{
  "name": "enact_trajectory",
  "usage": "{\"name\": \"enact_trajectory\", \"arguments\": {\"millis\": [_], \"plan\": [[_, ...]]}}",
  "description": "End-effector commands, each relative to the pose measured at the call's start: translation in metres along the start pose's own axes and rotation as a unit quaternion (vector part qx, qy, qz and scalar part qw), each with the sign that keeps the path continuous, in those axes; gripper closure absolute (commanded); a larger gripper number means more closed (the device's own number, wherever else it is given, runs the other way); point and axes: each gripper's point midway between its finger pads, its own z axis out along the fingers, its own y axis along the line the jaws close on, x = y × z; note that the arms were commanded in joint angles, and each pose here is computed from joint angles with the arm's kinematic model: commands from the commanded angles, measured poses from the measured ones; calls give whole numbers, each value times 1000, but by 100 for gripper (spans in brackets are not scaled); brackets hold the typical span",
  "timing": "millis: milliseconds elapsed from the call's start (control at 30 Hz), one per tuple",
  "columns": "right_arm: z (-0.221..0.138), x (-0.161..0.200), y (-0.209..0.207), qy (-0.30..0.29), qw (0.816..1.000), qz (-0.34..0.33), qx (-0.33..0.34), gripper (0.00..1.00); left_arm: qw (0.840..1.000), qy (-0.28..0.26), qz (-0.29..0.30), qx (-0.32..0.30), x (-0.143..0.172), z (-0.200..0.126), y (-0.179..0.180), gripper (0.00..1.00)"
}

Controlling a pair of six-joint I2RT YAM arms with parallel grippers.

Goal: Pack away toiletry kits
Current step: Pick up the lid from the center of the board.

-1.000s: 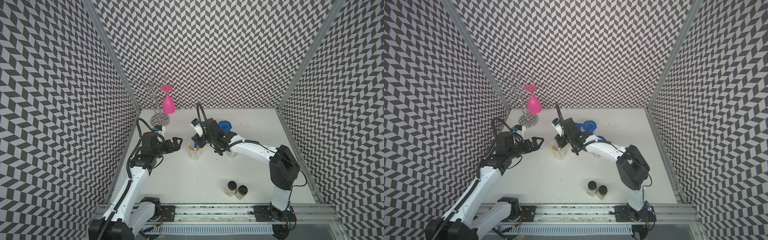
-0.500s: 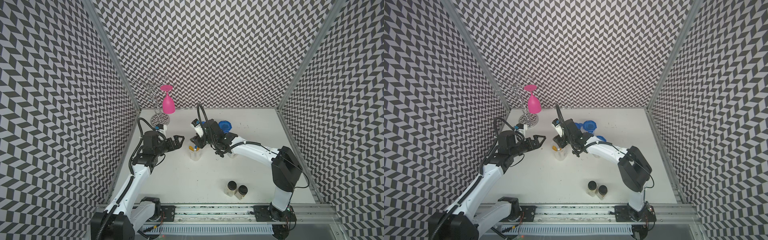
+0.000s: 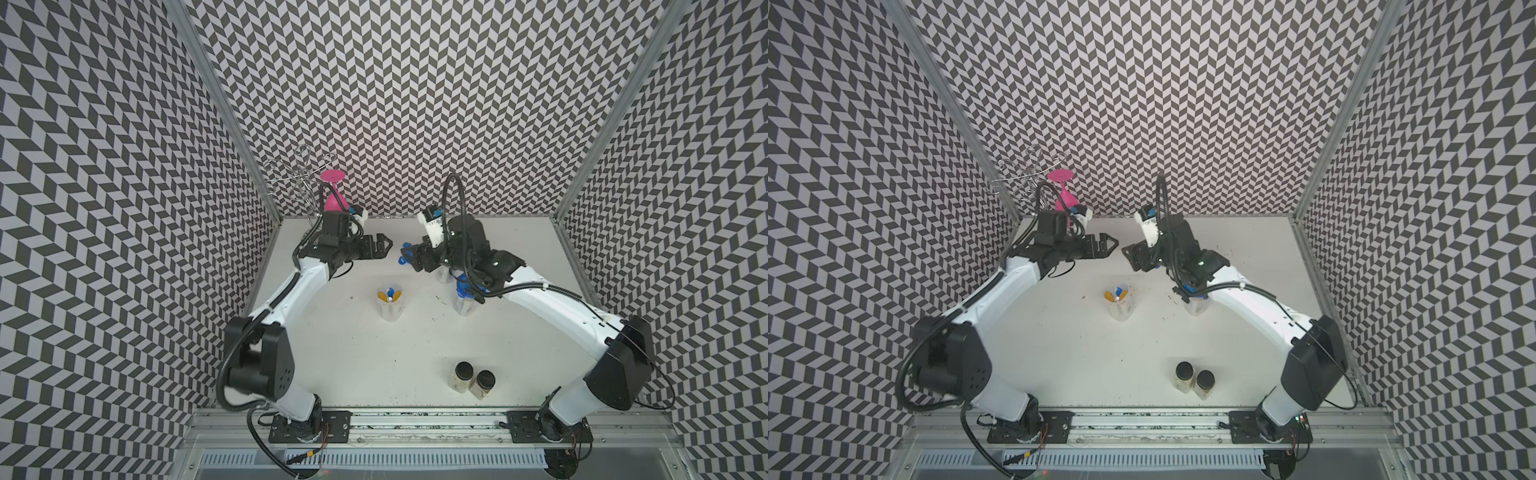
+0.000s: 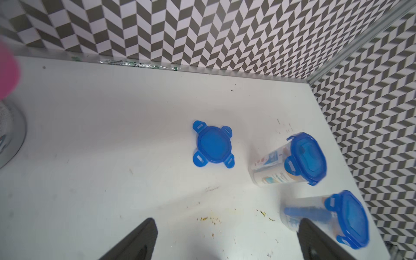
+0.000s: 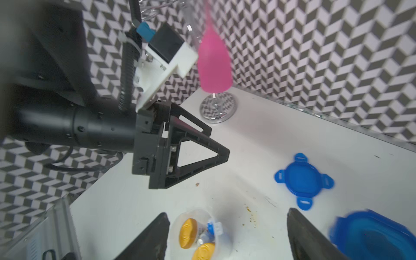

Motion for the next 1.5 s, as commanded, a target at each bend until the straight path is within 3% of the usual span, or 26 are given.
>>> {"name": "enact_trajectory", "arguments": {"millis": [0, 200, 333, 700, 1167, 1467], "plan": [[-33, 0, -35, 0, 998, 51, 45, 15, 996, 66, 49, -25, 14, 46, 10, 0], [-46, -2, -55, -6, 996, 58, 71, 14, 981, 131, 131, -51, 23, 120, 30, 3], [-44, -2, -59, -5, 996, 58, 74, 14, 971, 159, 164, -70, 37, 143, 53, 11], [-56, 6, -84, 4, 994, 78, 72, 14, 953, 153, 251, -72, 57, 165, 80, 7], [-83, -7, -113, -24, 990, 93, 107, 14, 949, 153, 275, -28, 84, 189, 75, 4], [-84, -6, -121, -26, 988, 105, 111, 15, 945, 157, 285, -26, 86, 198, 63, 8]]}}
